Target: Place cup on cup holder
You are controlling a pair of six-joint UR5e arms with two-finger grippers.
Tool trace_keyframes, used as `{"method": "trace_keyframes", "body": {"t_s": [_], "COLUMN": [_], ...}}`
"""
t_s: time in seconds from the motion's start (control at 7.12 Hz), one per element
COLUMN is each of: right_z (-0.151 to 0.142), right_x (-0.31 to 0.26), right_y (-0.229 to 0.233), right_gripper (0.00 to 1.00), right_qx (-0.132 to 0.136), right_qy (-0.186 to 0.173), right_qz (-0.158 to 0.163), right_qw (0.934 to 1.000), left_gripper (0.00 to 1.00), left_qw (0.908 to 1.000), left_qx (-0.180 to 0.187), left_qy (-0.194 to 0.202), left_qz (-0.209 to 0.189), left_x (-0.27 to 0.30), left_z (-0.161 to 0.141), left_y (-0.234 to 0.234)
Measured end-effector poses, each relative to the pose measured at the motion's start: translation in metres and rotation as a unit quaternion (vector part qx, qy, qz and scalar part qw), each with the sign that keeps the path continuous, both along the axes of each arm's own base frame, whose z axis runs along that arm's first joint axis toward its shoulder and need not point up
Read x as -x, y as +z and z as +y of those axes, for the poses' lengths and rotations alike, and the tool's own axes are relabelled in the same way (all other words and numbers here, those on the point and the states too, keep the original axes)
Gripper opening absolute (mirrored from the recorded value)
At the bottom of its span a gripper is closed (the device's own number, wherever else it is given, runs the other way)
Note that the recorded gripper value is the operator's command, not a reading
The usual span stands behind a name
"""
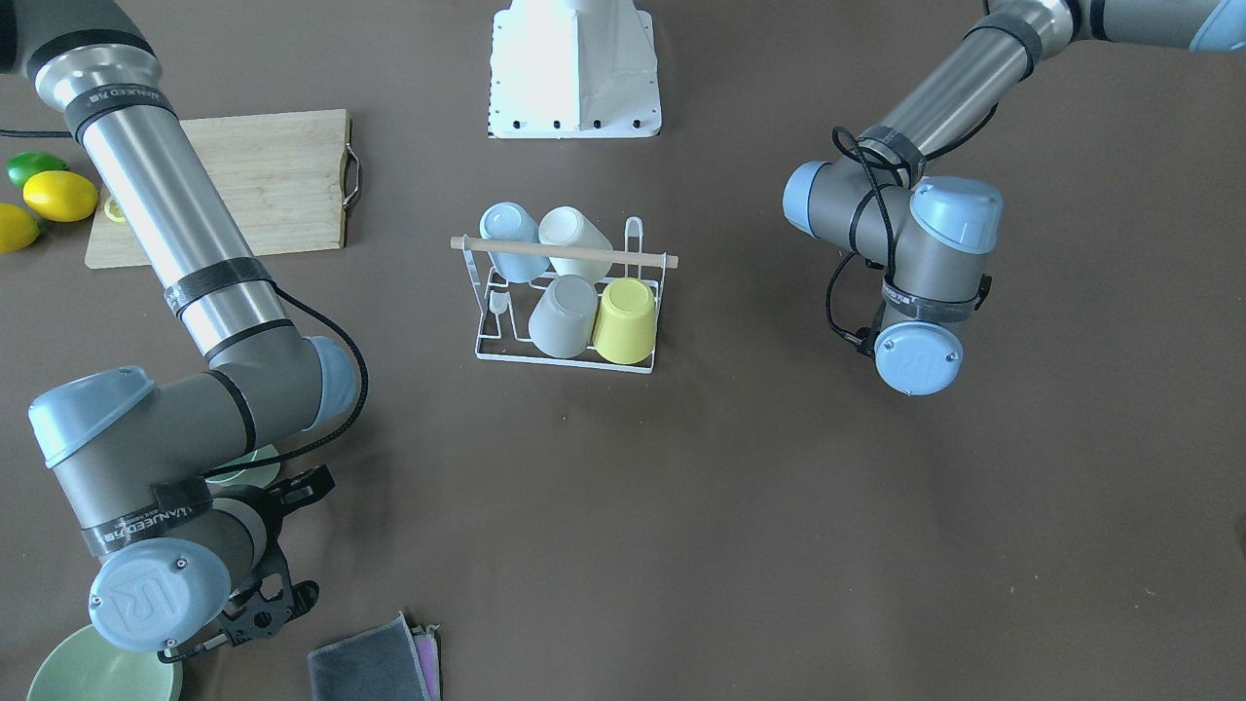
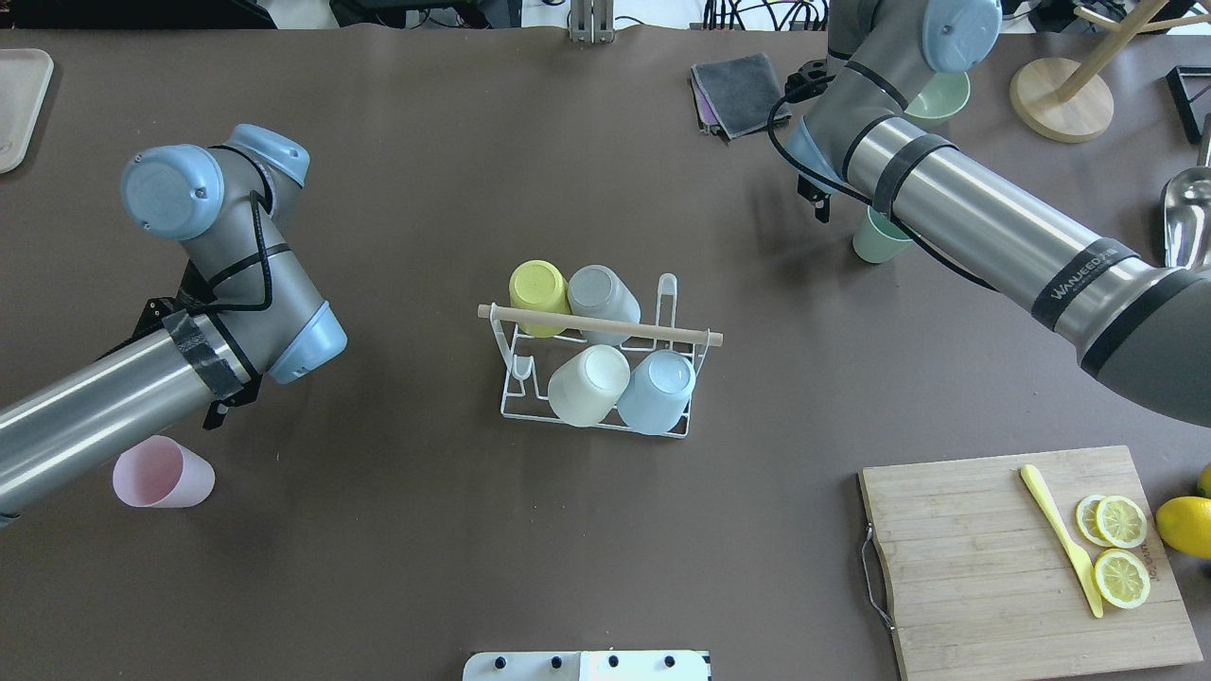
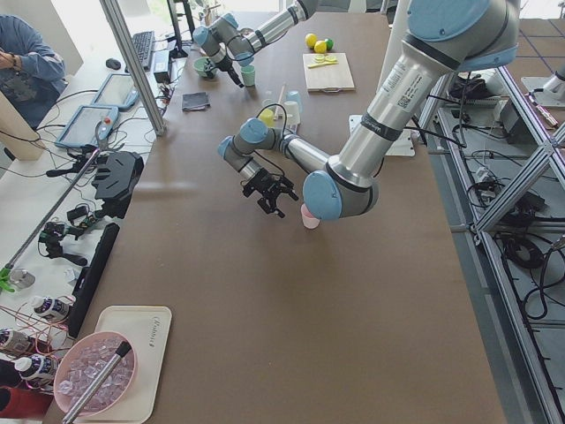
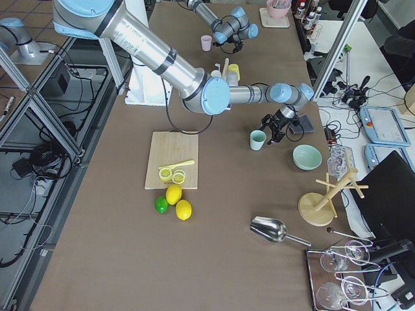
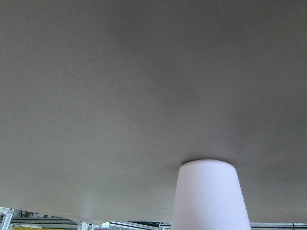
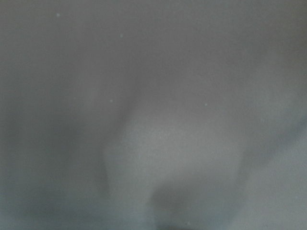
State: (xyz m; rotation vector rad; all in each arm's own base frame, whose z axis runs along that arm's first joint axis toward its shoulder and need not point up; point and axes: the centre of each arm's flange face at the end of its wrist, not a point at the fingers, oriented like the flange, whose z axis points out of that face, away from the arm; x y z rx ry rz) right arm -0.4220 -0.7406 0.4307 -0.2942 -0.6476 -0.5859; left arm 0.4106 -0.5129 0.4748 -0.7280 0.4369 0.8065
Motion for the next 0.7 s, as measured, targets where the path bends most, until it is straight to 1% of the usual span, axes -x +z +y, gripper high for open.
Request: {"method": "trace_keyframes", "body": {"t_s": [0.28,0.42,0.7], "right_z": [0.001,0.003,0.009], "right_x": [-0.001,0.000,0.007], "right_y": [0.008,0.013,0.022], "right_gripper": [1.00,1.00,1.00], "right_qx": [-0.007,-0.006,0.006], "right_qy": [-0.030,-0.047,-0.079], "right_qz": [0.011,0.019,0.029], "right_qw": [0.9995,0.9987,0.9965], "left_gripper": [0.99,0.99,0.99], "left_qw": [1.0000,0.9999,0.9996], "left_qx": [0.009,0.015,0.023], "left_qy": [0.000,0.004,0.015], "left_qz": [-0.001,-0.005,-0.010], "left_x": [-0.002,-0.005,-0.016], "left_z": [0.004,0.009,0.022], "left_y": [0.001,0.003,0.008]}}
